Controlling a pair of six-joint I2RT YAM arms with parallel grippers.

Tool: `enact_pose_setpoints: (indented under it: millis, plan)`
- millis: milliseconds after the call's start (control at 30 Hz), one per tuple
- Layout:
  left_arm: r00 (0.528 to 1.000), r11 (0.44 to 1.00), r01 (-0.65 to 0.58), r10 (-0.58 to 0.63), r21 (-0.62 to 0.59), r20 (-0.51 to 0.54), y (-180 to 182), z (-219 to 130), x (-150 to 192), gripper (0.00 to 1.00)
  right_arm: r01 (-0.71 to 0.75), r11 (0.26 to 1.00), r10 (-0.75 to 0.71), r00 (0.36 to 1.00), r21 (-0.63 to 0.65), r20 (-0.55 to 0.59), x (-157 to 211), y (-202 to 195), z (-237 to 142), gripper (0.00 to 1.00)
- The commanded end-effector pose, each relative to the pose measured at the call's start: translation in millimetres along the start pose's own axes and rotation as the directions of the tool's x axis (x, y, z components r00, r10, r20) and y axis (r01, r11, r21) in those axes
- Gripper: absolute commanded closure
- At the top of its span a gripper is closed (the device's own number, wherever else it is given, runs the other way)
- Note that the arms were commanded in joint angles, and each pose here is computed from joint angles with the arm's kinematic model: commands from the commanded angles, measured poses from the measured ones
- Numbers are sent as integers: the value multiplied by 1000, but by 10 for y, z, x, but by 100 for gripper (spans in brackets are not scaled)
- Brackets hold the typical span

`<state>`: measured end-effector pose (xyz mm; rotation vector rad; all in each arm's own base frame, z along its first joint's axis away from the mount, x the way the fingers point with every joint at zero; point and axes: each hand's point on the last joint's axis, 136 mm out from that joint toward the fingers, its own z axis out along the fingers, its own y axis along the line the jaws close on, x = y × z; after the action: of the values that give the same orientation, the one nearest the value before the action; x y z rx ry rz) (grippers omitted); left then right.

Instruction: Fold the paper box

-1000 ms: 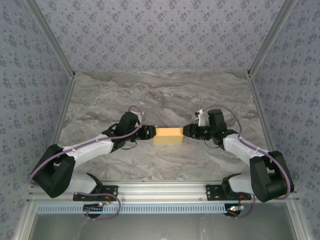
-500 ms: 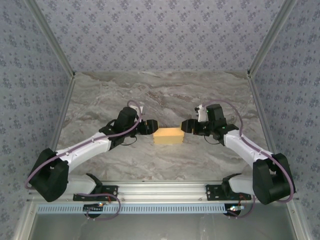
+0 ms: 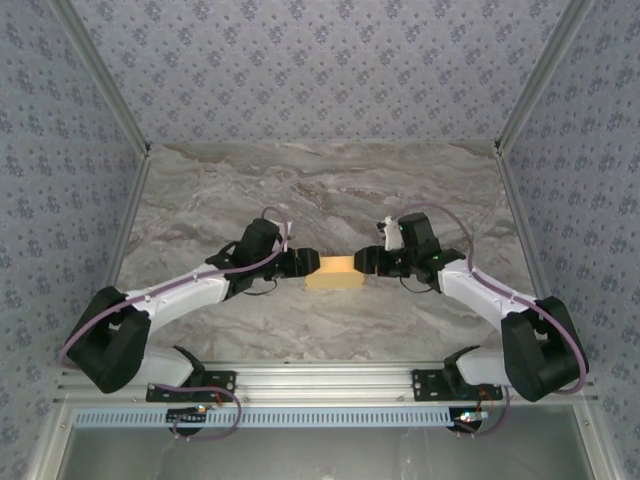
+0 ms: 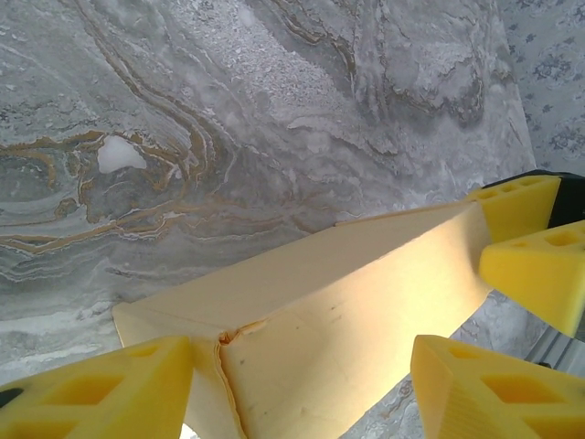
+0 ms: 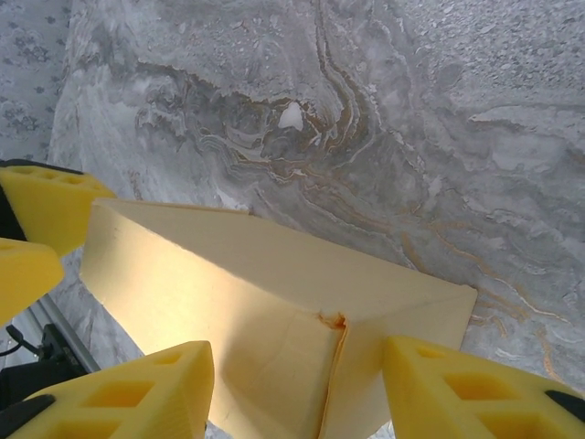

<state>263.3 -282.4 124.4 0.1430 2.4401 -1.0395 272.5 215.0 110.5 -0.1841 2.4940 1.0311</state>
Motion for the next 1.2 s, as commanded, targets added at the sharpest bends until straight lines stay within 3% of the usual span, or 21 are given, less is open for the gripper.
enact_pose_setpoints:
  millis: [0, 367, 667, 900, 1167]
  plan:
    - [1000, 998, -9, 9, 64, -3, -162, 34, -26, 38, 18, 1000, -17, 1000, -18, 25, -112, 112, 30, 50]
    - [988, 993, -117, 119, -21, 102, -205, 42, -471, 43, 101, 994, -97, 989, -32, 115, -632, 376, 126, 64]
    - [968, 977, -171, 191, -126, 164, -40, 216, -952, 46, 182, 983, -185, 974, 35, 131, -965, 244, 384, 65]
    - [974, 978, -171, 186, -119, 129, 33, 368, -867, 46, 197, 979, -202, 973, 54, 109, -883, 113, 507, 65]
    - [978, 981, -160, 173, -110, 116, 47, 302, -672, 46, 195, 978, -201, 975, 69, 95, -651, 116, 478, 61]
